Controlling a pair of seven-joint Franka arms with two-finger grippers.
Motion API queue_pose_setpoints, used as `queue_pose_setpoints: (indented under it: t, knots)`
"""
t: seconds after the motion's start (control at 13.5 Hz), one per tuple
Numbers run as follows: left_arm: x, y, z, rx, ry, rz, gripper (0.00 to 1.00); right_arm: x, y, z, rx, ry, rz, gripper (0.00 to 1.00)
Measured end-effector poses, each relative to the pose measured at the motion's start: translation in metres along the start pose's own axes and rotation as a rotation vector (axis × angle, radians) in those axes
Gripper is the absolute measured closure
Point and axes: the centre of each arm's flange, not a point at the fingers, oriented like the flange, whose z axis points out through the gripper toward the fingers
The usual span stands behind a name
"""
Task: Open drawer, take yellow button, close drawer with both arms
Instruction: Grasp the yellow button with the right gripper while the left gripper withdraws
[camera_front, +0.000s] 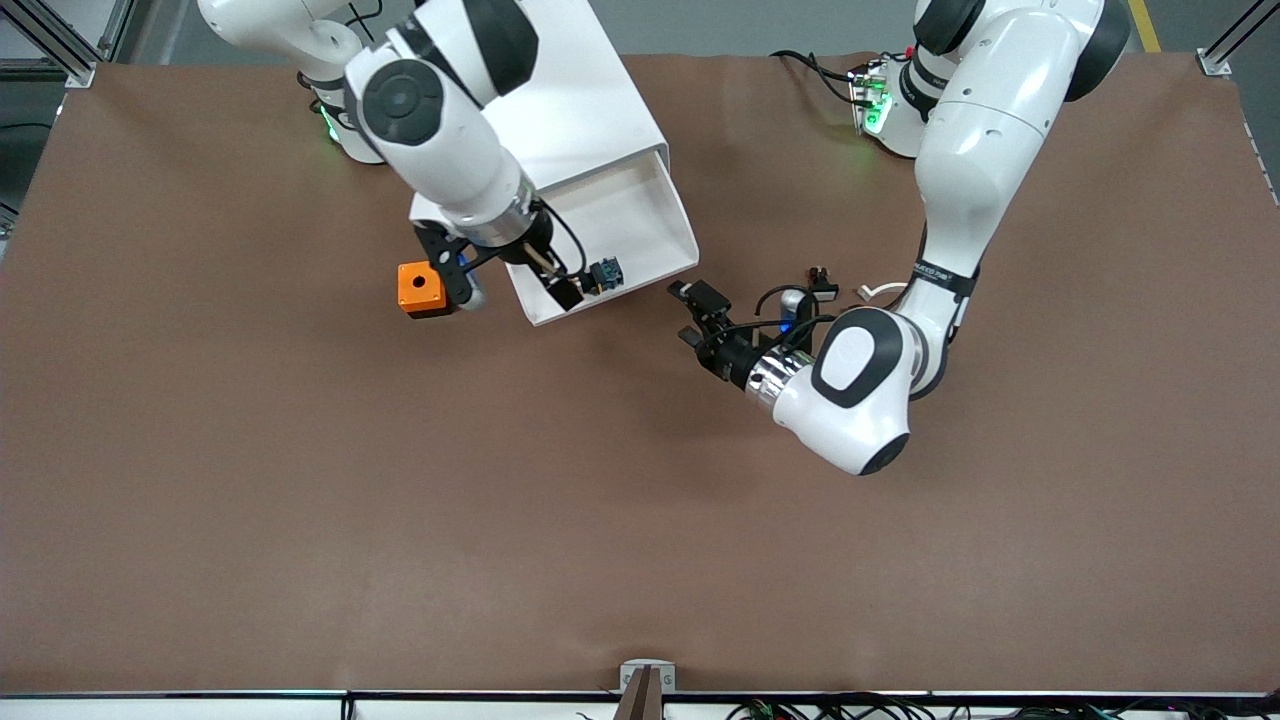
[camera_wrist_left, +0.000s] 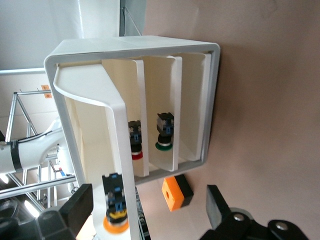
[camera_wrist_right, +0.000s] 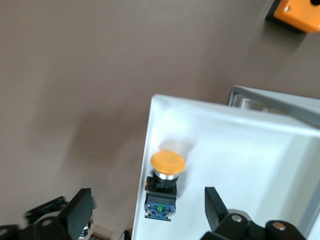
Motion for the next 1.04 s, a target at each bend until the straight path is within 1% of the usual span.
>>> queue_pose_setpoints:
  t: [0.22,0.52,0.59,0.74,0.96,1.04]
  knots:
    - [0.01,-0.004,-0.042,-0.024,-0.015,0.033,0.01,-0.022,0.009,0.031,0.008,0.03,0.004,0.0]
    - [0.037,0.004,-0.109,-0.064,-0.066,0.129,0.01,-0.037,0.011,0.047,0.015,0.047,0.019,0.0]
    - [0.044,0.008,-0.119,-0.082,-0.061,0.163,0.01,-0.038,0.01,0.053,0.012,0.057,0.019,0.02]
    - [0.051,0.014,-0.124,-0.118,-0.028,0.227,0.0,-0.04,0.01,0.064,0.003,0.072,0.02,0.03]
    - [0.056,0.017,-0.127,-0.165,0.032,0.346,0.0,-0.038,0.009,0.069,-0.002,0.08,0.019,0.33]
    - [0.058,0.016,-0.129,-0.185,0.057,0.387,0.0,-0.038,0.008,0.067,0.003,0.08,0.02,0.47]
